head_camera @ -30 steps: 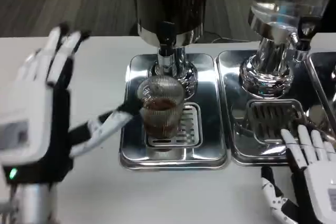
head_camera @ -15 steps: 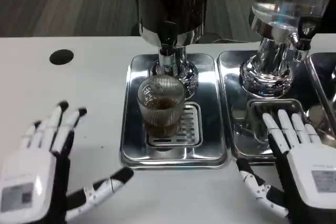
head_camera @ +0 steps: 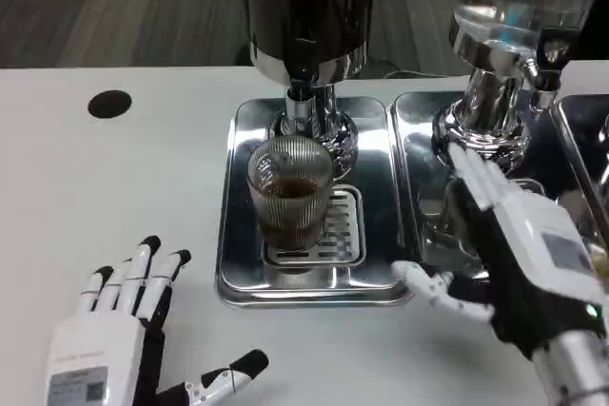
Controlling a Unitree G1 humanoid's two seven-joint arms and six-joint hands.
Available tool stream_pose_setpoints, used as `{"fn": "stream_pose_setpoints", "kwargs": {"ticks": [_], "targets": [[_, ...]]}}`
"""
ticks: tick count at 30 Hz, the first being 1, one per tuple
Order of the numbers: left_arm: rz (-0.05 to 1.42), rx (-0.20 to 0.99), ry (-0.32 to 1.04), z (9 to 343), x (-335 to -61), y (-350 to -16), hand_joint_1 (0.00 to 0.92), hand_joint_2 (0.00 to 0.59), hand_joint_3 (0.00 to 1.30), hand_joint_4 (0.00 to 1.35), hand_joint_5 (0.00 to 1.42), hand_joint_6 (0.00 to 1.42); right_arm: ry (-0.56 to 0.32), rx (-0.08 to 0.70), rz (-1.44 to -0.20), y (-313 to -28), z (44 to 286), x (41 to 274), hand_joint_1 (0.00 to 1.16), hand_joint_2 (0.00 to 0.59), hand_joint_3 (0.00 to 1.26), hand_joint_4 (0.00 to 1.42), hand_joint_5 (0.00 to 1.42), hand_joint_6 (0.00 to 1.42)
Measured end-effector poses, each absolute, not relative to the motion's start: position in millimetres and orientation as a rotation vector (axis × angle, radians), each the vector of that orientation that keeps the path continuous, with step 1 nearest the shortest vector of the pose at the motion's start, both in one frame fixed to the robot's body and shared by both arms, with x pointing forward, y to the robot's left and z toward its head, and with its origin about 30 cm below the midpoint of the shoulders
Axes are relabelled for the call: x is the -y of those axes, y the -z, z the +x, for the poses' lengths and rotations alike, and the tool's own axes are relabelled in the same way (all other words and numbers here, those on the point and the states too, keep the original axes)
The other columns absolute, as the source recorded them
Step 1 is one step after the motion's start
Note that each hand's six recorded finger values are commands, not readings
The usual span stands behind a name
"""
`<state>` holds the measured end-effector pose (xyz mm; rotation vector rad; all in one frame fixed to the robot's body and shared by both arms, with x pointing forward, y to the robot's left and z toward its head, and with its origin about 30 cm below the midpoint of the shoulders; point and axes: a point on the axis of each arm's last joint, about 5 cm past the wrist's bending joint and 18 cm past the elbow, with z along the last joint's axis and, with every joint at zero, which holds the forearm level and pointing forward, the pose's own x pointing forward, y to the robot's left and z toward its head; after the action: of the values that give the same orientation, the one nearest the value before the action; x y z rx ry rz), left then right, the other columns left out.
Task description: Grasp the cup under the faucet to collect the drink, then remove the cup.
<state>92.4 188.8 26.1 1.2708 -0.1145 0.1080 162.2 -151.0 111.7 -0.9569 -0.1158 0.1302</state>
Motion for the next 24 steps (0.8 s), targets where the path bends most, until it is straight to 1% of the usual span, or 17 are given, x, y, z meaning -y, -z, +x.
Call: {"fn": "stream_pose_setpoints", "kwargs": {"ticks": [2,4,6,7,10,14,16,20,24], "targets": [[1.279,0.103,-0.115,91,-188,-25,0.0,0.056,0.23,0.0,0.15,0.13,-0.191,0.091,-0.913,-120,178,144,0.44,0.19,0.0,0.0,0.0,0.0],[1.279,0.095,-0.113,88,-187,-24,0.0,0.065,0.26,0.0,0.15,0.13,-0.23,0.101,-0.9,-125,189,137,0.44,0.186,0.0,0.0,0.0,0.0],[1.28,0.09,-0.116,86,-187,-23,0.0,0.067,0.28,0.0,0.15,0.13,-0.243,0.088,-0.886,-126,194,135,0.44,0.172,0.0,0.0,0.0,0.0],[1.28,0.087,-0.119,84,-187,-23,0.0,0.067,0.29,0.0,0.16,0.13,-0.25,0.069,-0.872,-124,199,133,0.44,0.17,0.0,0.0,0.0,0.0],[1.277,0.088,-0.126,81,-188,-23,0.0,0.074,0.3,0.0,0.16,0.13,-0.263,0.047,-0.855,-122,205,130,0.45,0.168,0.0,0.0,0.0,0.0],[1.277,0.079,-0.133,77,-189,-23,0.0,0.075,0.32,0.0,0.17,0.13,-0.29,0.03,-0.829,-122,214,126,0.42,0.143,0.0,0.0,0.0,0.0],[1.278,0.076,-0.132,75,-190,-23,0.0,0.077,0.34,0.0,0.17,0.13,-0.303,0.022,-0.818,-122,217,125,0.4,0.143,0.0,0.0,0.0,0.0],[1.265,0.078,-0.137,75,-190,-24,0.0,0.097,0.36,0.0,0.17,0.13,-0.348,-0.002,-0.817,-123,229,120,0.39,0.143,0.0,0.0,0.0,0.0],[1.244,0.064,-0.149,72,-191,-24,0.0,0.107,0.36,0.0,0.17,0.13,-0.362,-0.008,-0.789,-122,232,116,0.39,0.138,0.0,0.0,0.0,0.0]]}}
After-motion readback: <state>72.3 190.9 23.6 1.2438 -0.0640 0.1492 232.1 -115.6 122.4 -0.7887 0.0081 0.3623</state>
